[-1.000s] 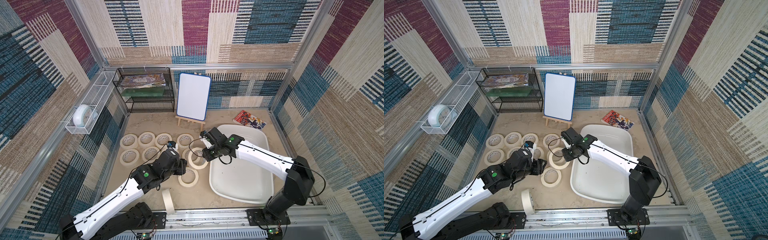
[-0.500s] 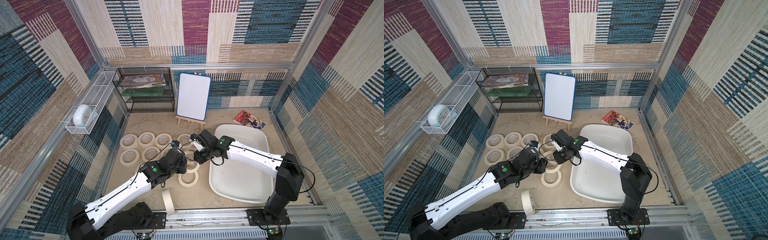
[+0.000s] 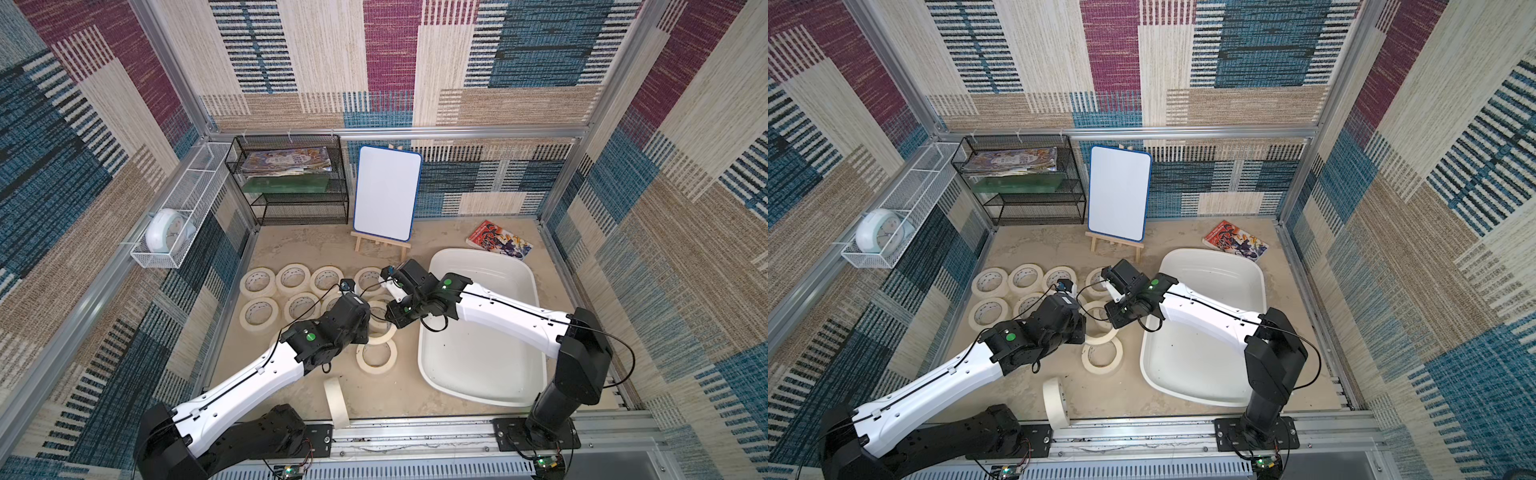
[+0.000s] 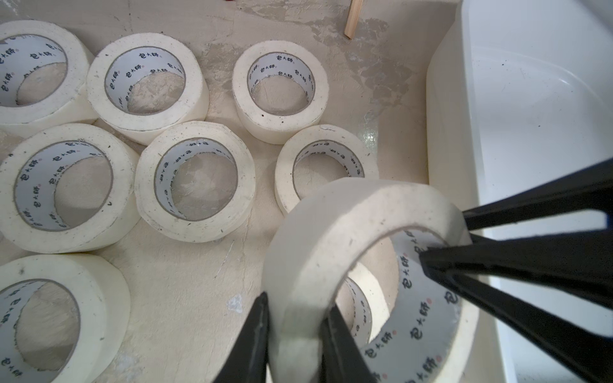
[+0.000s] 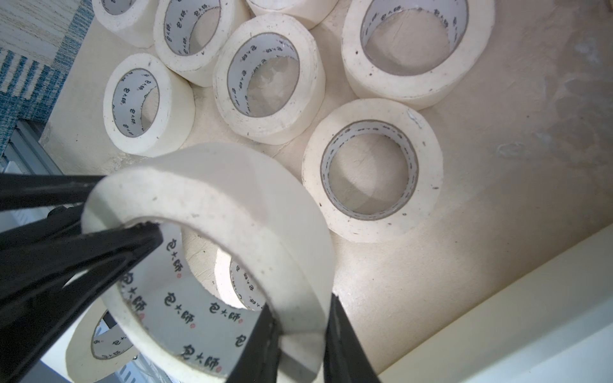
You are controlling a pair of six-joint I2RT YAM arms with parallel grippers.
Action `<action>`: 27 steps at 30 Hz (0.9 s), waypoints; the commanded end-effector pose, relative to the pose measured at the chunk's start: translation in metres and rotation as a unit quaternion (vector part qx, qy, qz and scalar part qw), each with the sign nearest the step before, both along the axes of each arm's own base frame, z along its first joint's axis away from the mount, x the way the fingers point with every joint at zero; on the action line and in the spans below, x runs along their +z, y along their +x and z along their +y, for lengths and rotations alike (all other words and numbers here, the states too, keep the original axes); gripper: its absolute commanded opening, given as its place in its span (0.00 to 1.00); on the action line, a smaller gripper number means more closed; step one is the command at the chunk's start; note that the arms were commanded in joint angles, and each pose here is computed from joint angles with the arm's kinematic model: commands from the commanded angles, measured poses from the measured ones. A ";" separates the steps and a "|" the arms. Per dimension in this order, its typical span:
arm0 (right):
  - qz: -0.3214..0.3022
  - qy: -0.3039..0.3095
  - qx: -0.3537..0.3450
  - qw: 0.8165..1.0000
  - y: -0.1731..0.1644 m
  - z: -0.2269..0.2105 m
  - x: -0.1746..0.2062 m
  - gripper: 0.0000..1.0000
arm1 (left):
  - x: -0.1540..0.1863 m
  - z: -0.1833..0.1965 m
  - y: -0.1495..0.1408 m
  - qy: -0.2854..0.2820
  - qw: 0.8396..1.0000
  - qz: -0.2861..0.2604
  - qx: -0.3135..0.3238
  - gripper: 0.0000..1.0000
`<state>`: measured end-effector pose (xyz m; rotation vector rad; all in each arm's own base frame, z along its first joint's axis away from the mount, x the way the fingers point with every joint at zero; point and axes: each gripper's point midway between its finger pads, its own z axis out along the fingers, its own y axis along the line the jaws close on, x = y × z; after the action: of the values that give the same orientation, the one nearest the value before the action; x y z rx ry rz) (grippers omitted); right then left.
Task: Take out the art tape in the storage box
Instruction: Pick up the art tape from the storage box, then pick up the art tape from the center of the board.
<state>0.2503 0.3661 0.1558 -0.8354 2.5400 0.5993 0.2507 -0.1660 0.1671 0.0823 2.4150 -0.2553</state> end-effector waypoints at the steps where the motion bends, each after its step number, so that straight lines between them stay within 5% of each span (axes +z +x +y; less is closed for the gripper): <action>1: -0.005 0.014 0.028 0.999 -0.005 0.005 0.008 0.20 | 0.007 -0.003 0.005 -0.013 1.000 -0.011 -0.003 0.00; 3: -0.012 0.009 0.026 1.000 -0.004 0.001 0.010 0.35 | 0.006 0.000 0.007 -0.016 1.000 -0.010 0.004 0.00; 11: -0.043 0.017 0.005 0.999 -0.009 -0.022 0.036 0.69 | -0.004 0.025 0.017 -0.019 0.999 -0.007 0.043 0.00; 20: 0.008 0.005 0.099 0.995 -0.090 0.001 0.017 0.78 | -0.032 0.080 0.046 -0.011 0.992 0.021 0.126 0.00; 27: 0.024 -0.018 0.200 0.979 -0.155 0.048 0.003 0.93 | -0.020 0.137 0.051 0.023 0.979 0.012 0.202 0.00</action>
<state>0.1103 0.4062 0.1583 -1.3131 2.4546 0.6824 0.2982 -0.0472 0.1355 -0.3629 2.4434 -0.0651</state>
